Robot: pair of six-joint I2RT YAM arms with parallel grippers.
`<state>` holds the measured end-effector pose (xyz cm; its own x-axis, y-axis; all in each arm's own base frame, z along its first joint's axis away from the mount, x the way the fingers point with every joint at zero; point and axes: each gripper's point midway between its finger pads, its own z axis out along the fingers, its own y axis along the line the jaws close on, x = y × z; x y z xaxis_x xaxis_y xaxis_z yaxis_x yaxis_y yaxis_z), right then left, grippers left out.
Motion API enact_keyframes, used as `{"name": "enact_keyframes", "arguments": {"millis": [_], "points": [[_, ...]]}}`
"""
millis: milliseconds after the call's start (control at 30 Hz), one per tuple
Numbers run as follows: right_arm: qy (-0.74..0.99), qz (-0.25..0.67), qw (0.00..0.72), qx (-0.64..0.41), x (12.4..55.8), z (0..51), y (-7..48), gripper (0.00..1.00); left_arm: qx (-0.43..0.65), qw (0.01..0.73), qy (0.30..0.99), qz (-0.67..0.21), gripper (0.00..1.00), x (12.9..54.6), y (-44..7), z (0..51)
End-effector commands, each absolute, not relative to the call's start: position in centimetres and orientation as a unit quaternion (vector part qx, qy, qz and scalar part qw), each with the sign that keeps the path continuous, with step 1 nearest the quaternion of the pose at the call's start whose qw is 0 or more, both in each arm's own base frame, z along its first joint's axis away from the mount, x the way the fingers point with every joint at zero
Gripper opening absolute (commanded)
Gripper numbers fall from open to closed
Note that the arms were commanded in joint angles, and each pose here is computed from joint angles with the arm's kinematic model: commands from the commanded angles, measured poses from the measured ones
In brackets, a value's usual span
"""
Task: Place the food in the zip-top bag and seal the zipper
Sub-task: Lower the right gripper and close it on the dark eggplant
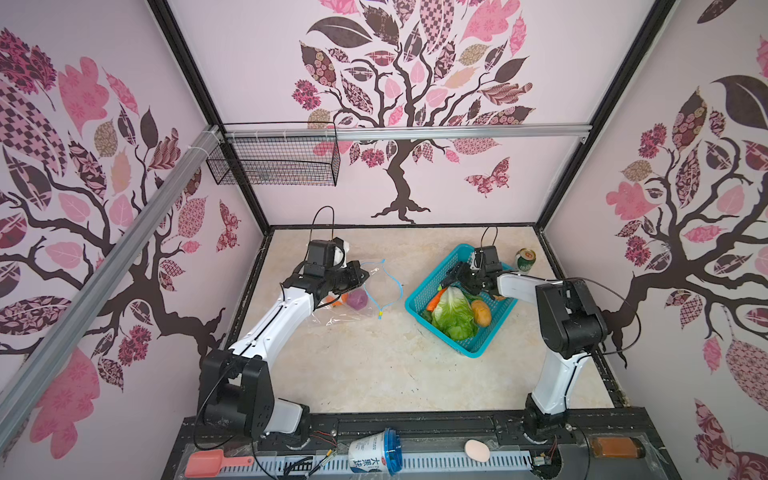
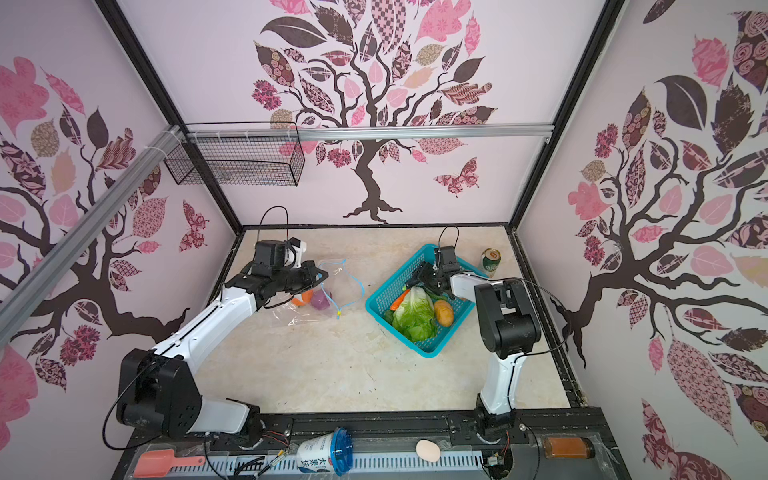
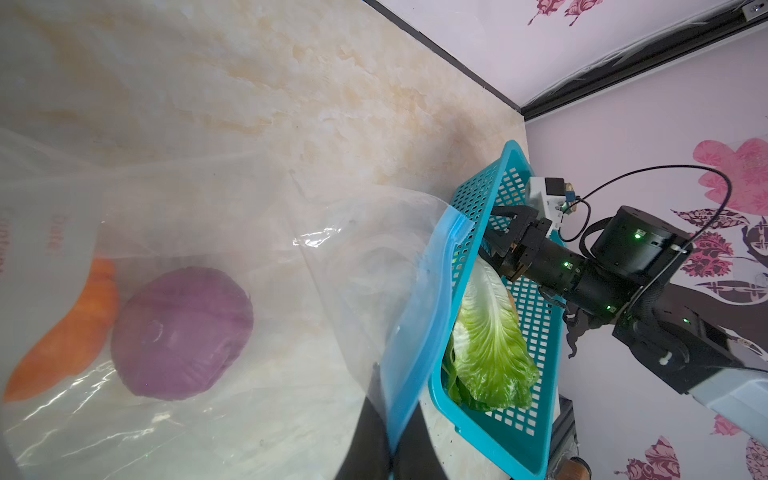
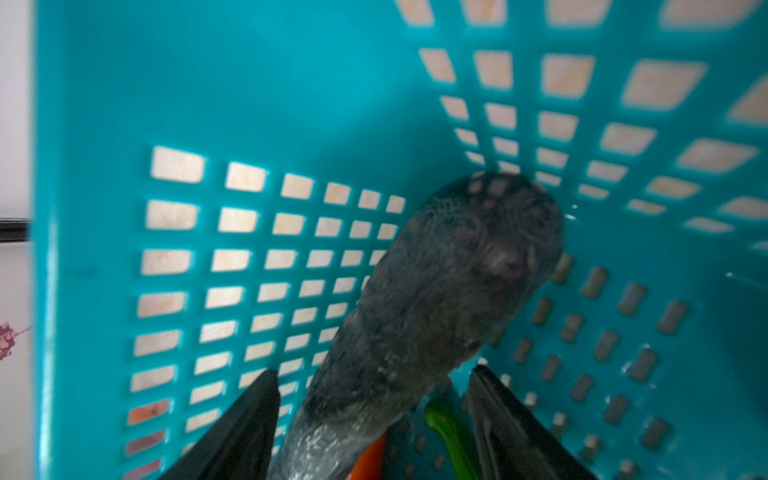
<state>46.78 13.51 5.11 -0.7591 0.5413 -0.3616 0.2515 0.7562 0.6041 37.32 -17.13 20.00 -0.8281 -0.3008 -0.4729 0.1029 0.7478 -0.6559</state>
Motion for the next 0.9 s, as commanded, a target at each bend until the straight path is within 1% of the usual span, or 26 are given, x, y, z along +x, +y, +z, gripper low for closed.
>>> {"name": "enact_keyframes", "arguments": {"millis": [0,100,233,433,600,867], "points": [[0.892,0.282,0.271,0.225,48.1,4.4,13.8,0.72,-0.049,0.307,0.879,-0.362,0.0,37.8,-17.3,21.6],[0.893,0.288,0.268,0.217,48.1,4.0,14.1,0.67,-0.049,0.309,0.878,-0.362,0.0,37.8,-17.2,21.7],[0.894,0.292,0.267,0.211,47.8,3.8,14.3,0.51,-0.049,0.309,0.878,-0.362,0.0,37.8,-17.2,21.6],[0.888,0.306,0.286,0.193,47.9,5.0,14.6,0.4,-0.049,0.31,0.878,-0.362,0.0,37.8,-17.2,21.7],[0.881,0.318,0.305,0.175,48.1,6.8,14.9,0.33,-0.049,0.313,0.877,-0.361,0.0,37.7,-17.1,22.0],[0.873,0.322,0.334,0.153,48.1,9.6,14.9,0.3,-0.048,0.315,0.876,-0.363,0.0,37.6,-17.2,22.1]]}}
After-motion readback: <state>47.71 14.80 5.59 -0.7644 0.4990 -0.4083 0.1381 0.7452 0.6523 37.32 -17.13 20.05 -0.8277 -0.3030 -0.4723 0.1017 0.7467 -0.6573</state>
